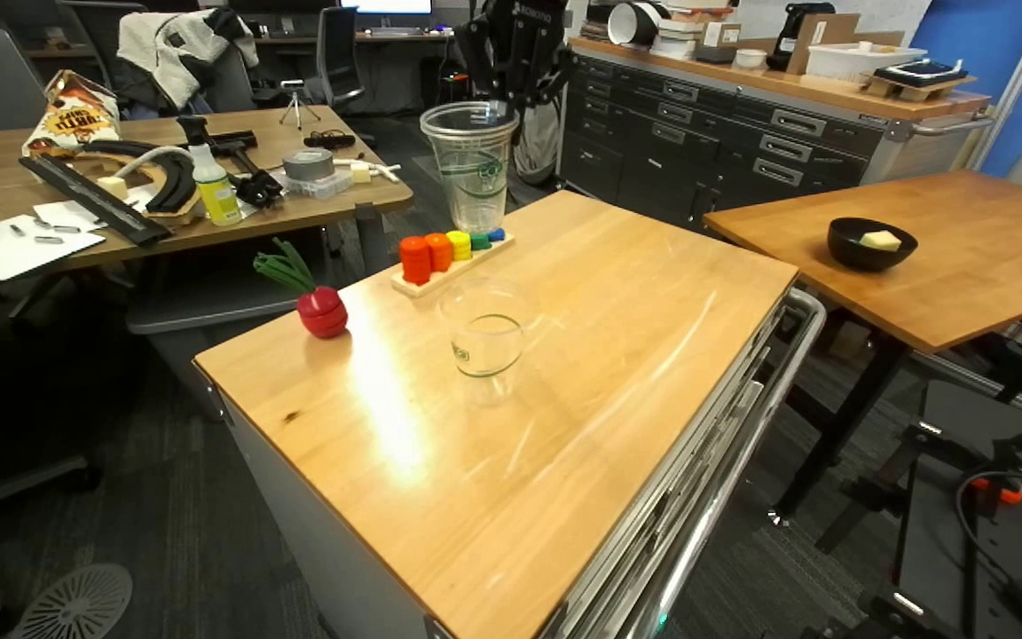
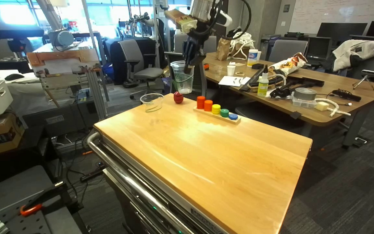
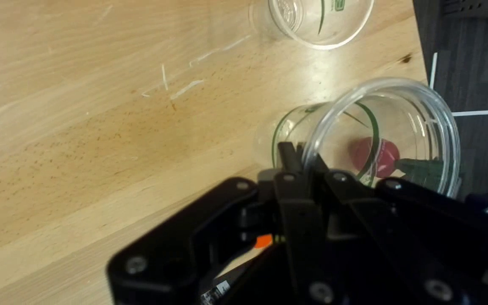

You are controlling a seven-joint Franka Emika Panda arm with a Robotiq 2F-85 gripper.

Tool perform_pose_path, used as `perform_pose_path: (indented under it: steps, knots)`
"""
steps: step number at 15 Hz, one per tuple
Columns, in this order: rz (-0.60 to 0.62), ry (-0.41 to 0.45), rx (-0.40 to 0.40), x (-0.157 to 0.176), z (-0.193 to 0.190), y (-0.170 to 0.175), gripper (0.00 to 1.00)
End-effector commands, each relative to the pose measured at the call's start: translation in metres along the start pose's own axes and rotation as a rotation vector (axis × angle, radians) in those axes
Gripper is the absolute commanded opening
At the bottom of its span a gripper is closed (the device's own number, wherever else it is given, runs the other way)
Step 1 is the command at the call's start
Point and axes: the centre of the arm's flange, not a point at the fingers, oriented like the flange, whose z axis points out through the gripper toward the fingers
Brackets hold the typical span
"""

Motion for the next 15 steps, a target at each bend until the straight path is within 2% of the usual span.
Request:
perform_pose_path:
  steps: [1, 6, 11, 15]
  knots:
    - [-0.052, -0.02, 0.028, -0.038, -0.034, -0.017, 0.03]
    - [-0.131, -0.057, 0.016, -0.076, -0.034, -0.031, 0.02]
    - [-0.19, -0.129, -0.026, -0.105, 0.0, -0.032, 0.02]
    - [-0.263, -0.179, -0.021, -0.121, 0.025, -0.033, 0.02]
